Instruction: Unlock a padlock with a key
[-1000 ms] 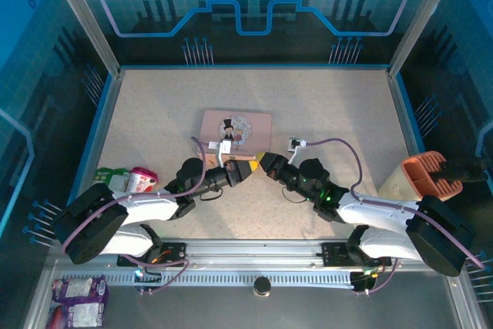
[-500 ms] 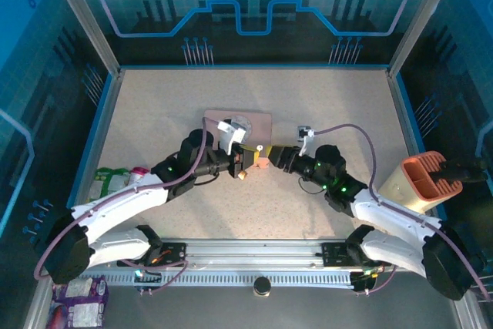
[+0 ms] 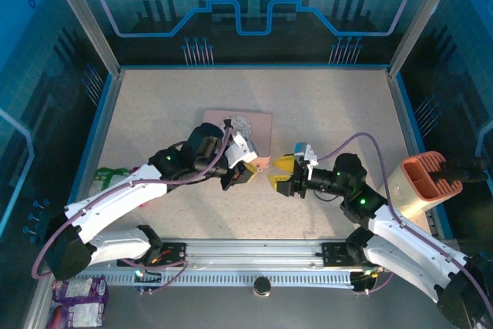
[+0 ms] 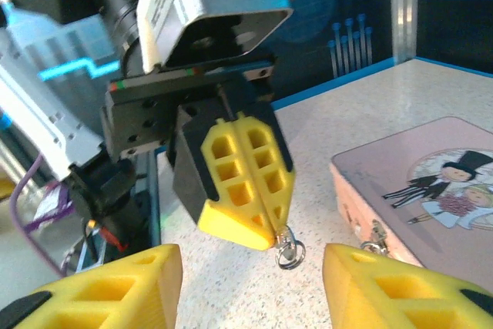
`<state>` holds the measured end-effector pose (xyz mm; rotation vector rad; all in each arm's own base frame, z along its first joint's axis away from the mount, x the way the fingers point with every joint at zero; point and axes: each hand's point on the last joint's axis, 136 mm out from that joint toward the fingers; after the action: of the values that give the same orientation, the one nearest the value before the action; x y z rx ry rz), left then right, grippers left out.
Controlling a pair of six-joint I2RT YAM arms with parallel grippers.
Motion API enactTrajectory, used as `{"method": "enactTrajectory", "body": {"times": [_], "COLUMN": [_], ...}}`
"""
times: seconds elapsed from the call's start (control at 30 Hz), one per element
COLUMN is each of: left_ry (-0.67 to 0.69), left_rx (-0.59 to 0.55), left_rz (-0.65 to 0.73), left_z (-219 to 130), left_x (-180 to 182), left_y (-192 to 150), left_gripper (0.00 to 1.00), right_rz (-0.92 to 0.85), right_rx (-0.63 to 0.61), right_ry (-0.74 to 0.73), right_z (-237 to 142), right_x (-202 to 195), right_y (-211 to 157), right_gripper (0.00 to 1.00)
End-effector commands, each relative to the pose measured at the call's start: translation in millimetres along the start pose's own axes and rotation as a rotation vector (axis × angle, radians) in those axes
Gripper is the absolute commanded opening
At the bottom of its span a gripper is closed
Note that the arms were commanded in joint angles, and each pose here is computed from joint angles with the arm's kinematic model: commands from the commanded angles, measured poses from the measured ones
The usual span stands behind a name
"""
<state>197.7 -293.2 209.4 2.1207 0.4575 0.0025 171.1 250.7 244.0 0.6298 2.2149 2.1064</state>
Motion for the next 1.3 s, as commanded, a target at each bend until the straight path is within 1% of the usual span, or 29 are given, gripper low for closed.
{"method": "enactTrajectory", "body": {"times": [0.0, 0.2, 0.23, 0.37, 0.73, 0.93, 1.03, 1.27], "left_ry": [-0.037, -0.067, -0.075, -0.094, -0.144, -0.143, -0.137, -0.138], "left_rx": [0.044, 0.037, 0.039, 0.046, 0.07, 0.066, 0.068, 0.067], "left_rz": [0.084, 0.133, 0.137, 0.148, 0.15, 0.157, 0.157, 0.16], "left_z": [2.1, 3.6, 3.8, 5.2, 13.3, 13.8, 13.5, 13.4], "left_x": [-11.5, -22.7, -24.8, -29.6, -38.1, -38.7, -37.9, -38.5], "left_y": [-6.9, -6.8, -7.1, -8.3, -12.0, -10.6, -10.9, -10.7], "left_gripper": [0.0, 0.0, 0.0, 0.0, 0.0, 0.0, 0.0, 0.0], "right_rz": [-0.047, -0.049, -0.024, -0.005, 0.0, 0.002, 0.002, -0.003], "right_rx": [0.051, 0.078, 0.108, 0.144, 0.181, 0.212, 0.225, 0.246], "right_ry": [0.11, 0.158, 0.158, 0.16, 0.157, 0.15, 0.155, 0.155], "right_z": [-1.9, 3.2, 3.8, 7.7, 14.3, 16.4, 17.2, 19.2], "right_x": [15.2, 18.5, 17.3, 14.6, 12.1, 10.3, 11.2, 12.3], "right_y": [-15.5, -17.1, -23.8, -27.7, -33.0, -41.2, -44.3, -48.4], "right_gripper": [0.52, 0.49, 0.48, 0.42, 0.32, 0.26, 0.25, 0.18]}}
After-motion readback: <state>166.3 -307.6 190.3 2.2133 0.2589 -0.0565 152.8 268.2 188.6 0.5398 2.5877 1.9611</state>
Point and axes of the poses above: each hand's point on the last joint's axis, 136 mm out from that joint toward the fingers, its own z axis out along the fingers, its own x axis along the line the jaws close on, y = z × x, and after that the axes turned 2 degrees about z, right-handed
